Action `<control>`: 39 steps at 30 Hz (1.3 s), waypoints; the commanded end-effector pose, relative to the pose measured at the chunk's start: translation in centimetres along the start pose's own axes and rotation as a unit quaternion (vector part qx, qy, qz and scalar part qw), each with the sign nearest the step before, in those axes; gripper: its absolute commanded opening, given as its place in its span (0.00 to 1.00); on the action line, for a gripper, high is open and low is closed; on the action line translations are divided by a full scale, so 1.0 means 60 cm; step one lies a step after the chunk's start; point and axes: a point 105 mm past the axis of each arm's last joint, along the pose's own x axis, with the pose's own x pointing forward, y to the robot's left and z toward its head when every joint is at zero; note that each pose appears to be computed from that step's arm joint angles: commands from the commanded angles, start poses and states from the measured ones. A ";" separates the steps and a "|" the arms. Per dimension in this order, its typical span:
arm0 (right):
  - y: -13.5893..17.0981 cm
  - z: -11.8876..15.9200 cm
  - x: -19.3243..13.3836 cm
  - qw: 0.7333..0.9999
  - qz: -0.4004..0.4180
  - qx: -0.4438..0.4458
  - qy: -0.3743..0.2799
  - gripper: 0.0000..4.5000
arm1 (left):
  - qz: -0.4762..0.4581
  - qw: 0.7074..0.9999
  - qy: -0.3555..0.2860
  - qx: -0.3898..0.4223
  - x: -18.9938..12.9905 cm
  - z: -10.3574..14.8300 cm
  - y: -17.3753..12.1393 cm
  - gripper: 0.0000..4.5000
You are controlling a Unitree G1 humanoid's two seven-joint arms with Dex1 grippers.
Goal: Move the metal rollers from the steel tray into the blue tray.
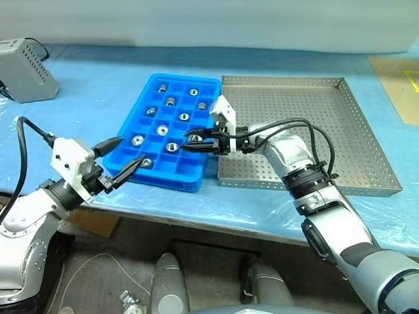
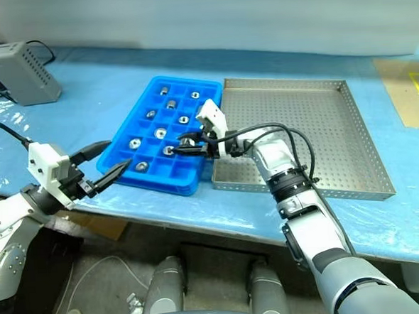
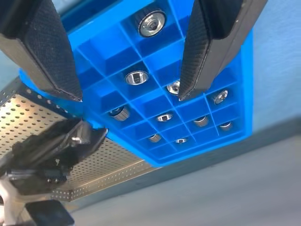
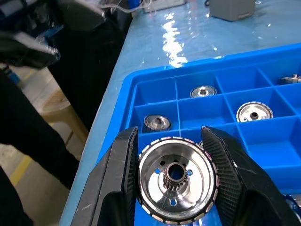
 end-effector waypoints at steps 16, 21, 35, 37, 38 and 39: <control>0.032 -0.004 0.022 0.999 0.040 -0.025 0.008 0.37 | 0.002 0.999 -0.025 0.020 -0.035 0.018 -0.044 0.76; 0.038 -0.004 0.028 0.999 0.043 -0.017 0.003 0.45 | 0.001 0.999 -0.031 0.020 -0.034 0.029 -0.042 0.76; -0.087 0.027 -0.073 0.975 -0.202 0.035 -0.088 0.79 | 0.006 0.993 -0.107 -0.046 0.158 0.059 -0.011 0.76; -0.108 0.021 -0.110 0.961 -0.259 0.028 -0.089 0.79 | -0.004 0.993 -0.108 -0.048 0.181 0.043 -0.019 0.76; -0.125 0.015 -0.135 0.948 -0.304 0.021 -0.086 0.79 | -0.004 0.994 -0.105 -0.042 0.191 0.032 -0.021 0.76; -0.141 0.007 -0.161 0.934 -0.348 0.023 -0.082 0.79 | -0.005 0.995 -0.099 -0.031 0.200 0.021 -0.024 0.76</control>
